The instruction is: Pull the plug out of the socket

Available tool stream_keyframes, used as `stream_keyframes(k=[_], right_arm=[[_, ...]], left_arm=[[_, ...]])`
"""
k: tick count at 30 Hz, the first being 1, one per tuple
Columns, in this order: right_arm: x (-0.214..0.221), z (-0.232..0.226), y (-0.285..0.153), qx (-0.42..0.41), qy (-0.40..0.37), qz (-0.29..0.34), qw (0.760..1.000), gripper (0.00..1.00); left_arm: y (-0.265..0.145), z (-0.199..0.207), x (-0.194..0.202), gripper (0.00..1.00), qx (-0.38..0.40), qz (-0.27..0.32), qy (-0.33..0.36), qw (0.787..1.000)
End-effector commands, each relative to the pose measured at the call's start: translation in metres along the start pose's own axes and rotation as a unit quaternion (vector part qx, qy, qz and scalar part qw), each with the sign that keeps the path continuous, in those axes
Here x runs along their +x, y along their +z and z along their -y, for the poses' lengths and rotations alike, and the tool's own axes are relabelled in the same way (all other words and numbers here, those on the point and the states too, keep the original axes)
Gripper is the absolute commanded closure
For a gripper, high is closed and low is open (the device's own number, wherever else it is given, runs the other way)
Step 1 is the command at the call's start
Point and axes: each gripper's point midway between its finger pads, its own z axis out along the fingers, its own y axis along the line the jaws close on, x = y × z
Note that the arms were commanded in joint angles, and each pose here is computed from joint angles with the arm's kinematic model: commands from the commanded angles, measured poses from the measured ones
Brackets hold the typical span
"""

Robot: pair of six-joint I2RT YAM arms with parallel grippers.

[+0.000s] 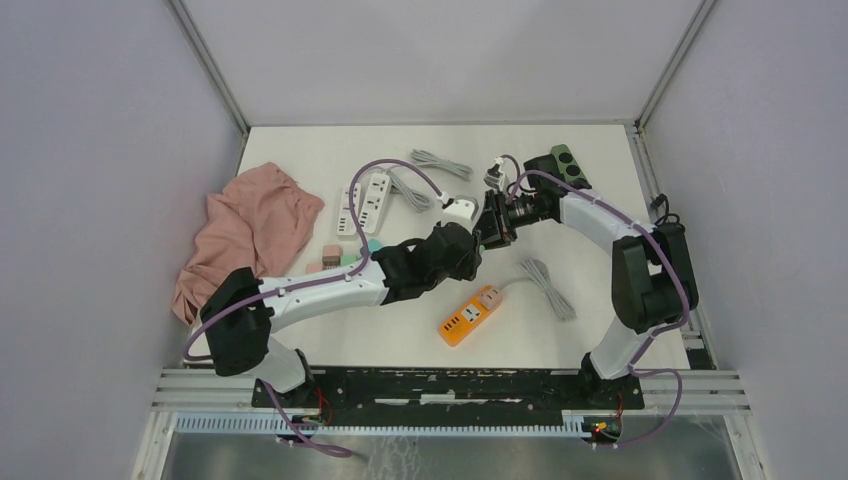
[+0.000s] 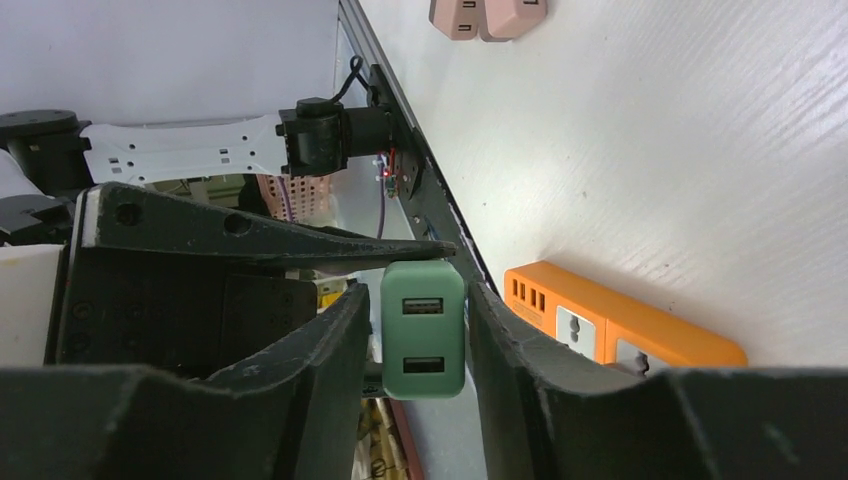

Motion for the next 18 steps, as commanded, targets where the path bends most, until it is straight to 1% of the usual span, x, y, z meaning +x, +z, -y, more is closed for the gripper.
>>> stream_keyframes(k=[1,4,6,11,18], right_arm=[[-0.009,-0.018,-0.007,-0.014,-0.039,-0.002,0.999,0.45],[-0.008,-0.021,-0.009,-0.012,-0.054,-0.004,0.998,0.36],[-0.008,-0.021,-0.010,-0.011,-0.062,-0.004,0.998,0.34],[-0.009,-0.021,-0.012,-0.005,-0.074,-0.002,0.997,0.34],[-0.010,-0.019,-0.014,-0.001,-0.078,0.000,0.997,0.34]], left_arm=[[-0.007,-0.006,-0.015,0.97,-0.008,0.029,0.013,0.999],[-0.010,-0.011,-0.008,0.97,-0.005,0.031,0.012,0.999],[-0.012,-0.016,-0.002,0.97,-0.006,0.029,0.010,1.000],[-0.017,-0.033,0.016,0.97,-0.019,0.019,0.006,1.000],[-0.024,-0.062,0.039,0.97,-0.059,0.008,0.000,0.998]])
